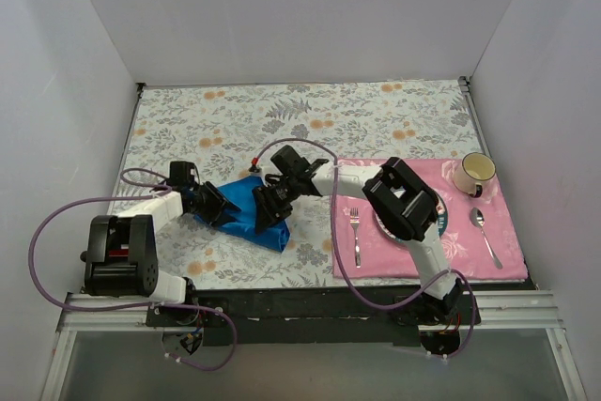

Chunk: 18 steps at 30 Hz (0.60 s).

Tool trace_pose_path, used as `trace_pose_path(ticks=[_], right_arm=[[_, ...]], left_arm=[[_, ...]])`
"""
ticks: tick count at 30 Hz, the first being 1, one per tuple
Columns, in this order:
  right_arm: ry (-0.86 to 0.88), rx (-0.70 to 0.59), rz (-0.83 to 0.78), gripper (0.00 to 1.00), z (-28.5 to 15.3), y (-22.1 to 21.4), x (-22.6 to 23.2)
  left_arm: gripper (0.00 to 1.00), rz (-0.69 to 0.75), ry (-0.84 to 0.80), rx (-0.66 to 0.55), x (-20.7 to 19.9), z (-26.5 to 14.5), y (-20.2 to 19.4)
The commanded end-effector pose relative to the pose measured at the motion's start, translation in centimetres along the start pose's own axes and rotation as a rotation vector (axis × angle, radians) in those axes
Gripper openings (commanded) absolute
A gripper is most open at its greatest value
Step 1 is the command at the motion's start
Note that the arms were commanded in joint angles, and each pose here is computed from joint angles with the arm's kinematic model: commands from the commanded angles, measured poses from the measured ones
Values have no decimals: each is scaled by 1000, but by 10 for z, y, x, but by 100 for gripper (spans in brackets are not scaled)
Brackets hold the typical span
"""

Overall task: Fold the napkin, place the utensils inside, and roll it up
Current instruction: Roll the napkin with the utensil

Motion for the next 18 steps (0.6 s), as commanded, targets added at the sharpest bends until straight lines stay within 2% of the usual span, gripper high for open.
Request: trace_pose_path(ticks=[1,10,18], right_arm=[[-148,47,-120,59,-33,-4,4],[-253,112,-197,58,-45,-28,-11],[-250,98,-289,58,-47,-7,4]], left_arm=[[35,56,43,-52,4,5,13],[34,62,49,-33,2,12,15],[33,59,69,-27,8,17,16]])
Point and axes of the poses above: each gripper's point midway between its finger pads, its own z axis out along the fingers, its own x axis along the line the jaws close on, y = z × x, the point moved 2 cm from there along -z, back along the fingers, and after that the axes turned 12 degrees about -z, right-handed, at the moved point
